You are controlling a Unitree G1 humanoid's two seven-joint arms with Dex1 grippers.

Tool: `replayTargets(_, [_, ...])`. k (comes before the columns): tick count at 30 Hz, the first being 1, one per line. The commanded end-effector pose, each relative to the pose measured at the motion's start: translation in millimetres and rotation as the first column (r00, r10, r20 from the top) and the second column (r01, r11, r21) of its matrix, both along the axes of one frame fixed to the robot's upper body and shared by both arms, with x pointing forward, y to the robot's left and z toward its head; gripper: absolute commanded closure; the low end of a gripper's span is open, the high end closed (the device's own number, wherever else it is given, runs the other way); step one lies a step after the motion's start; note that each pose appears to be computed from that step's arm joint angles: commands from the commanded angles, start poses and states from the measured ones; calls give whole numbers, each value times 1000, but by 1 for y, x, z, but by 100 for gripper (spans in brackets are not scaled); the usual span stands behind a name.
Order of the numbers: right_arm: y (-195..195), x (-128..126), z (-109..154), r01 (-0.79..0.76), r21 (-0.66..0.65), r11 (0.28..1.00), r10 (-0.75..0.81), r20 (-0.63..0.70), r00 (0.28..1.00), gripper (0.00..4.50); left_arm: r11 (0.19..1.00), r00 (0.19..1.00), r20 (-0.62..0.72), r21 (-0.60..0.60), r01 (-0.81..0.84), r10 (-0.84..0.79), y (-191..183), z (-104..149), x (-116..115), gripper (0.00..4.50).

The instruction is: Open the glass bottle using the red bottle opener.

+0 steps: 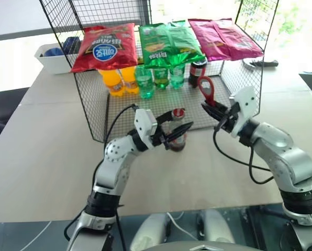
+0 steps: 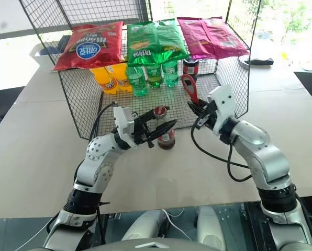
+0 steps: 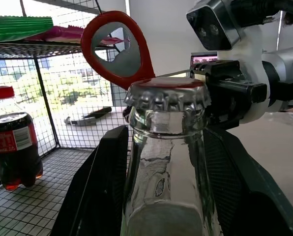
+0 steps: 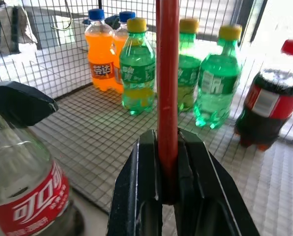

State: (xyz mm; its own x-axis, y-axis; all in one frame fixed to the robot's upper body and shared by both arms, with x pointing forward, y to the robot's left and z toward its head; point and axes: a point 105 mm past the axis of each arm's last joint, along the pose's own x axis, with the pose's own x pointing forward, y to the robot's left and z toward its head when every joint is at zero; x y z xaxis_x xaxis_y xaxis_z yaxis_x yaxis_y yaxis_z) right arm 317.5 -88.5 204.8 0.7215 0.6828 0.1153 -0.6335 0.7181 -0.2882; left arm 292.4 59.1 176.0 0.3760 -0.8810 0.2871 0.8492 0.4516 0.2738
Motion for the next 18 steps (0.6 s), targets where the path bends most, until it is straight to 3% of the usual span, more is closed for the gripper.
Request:
replayTargets(1, [7,-12,26,46,-99,994,-12,319,948,450,998,998,-47,59,-30,33,4,-17,3,276])
replayTargets(4, [13,-21,15,80,-220,972,35,476,879,450,998,998,-49,54,-40,42,5,-16,5,276])
replayTargets(8, [18,-27,0,99,-299,949,92,563,821,450,998,998,-48,52,-42,44,5,-15,6,276])
replayTargets(18, [39,-11,-45,104,-423,900,190,596,780,450,998,996,-67,29,-64,66,7,-15,12,276])
